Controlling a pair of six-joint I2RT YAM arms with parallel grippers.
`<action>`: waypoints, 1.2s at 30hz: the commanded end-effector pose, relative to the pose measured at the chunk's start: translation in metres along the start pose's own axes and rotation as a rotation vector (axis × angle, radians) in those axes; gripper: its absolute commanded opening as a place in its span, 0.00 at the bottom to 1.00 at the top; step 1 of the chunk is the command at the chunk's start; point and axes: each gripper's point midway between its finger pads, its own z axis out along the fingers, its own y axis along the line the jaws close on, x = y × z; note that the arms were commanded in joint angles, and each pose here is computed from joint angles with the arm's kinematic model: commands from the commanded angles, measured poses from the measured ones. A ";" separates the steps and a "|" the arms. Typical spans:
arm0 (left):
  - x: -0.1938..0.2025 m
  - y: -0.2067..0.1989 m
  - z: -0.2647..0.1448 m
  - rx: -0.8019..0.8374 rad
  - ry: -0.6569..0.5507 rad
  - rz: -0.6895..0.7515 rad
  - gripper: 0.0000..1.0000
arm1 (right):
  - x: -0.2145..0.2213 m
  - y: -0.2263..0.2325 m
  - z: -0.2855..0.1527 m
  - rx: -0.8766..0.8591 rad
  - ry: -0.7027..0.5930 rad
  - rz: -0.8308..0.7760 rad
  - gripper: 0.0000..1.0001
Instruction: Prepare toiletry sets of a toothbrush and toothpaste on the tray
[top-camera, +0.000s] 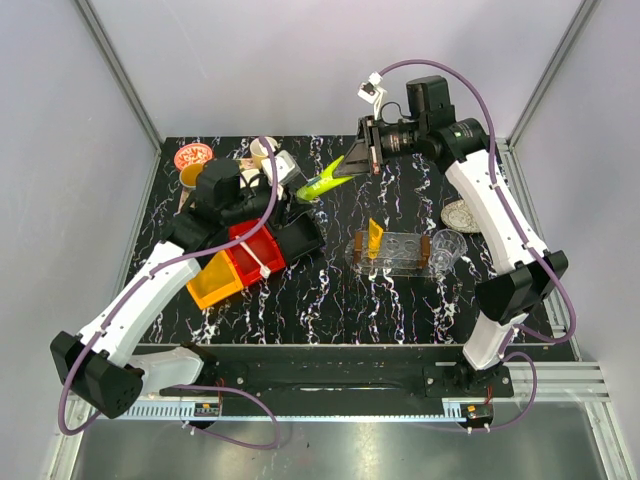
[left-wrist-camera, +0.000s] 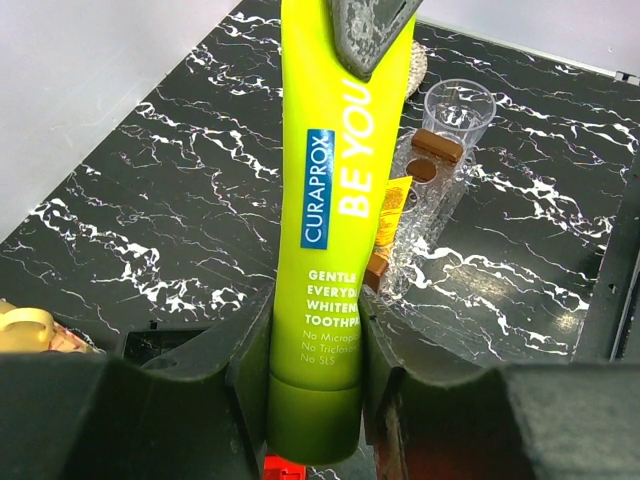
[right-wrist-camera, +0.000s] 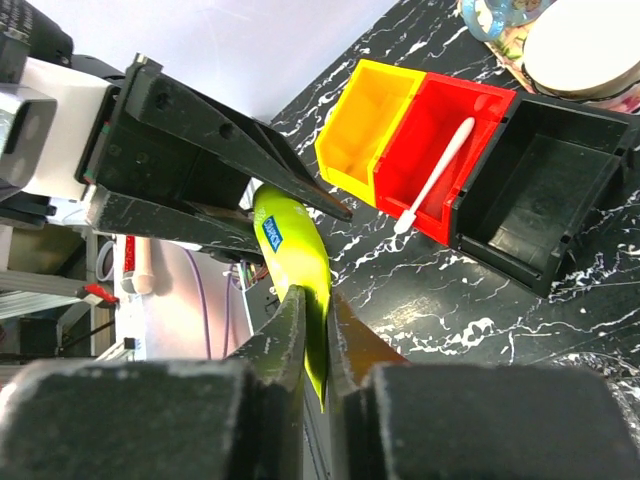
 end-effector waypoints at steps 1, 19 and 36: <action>-0.032 0.006 0.002 -0.027 -0.098 0.069 0.00 | -0.003 0.014 -0.004 -0.052 -0.012 -0.030 0.06; -0.034 0.011 0.000 -0.071 -0.082 0.039 0.92 | -0.014 -0.023 -0.053 0.410 -0.056 -0.206 0.00; 0.000 0.025 -0.011 -0.154 0.047 0.106 0.96 | 0.017 -0.068 -0.143 0.932 0.052 -0.309 0.00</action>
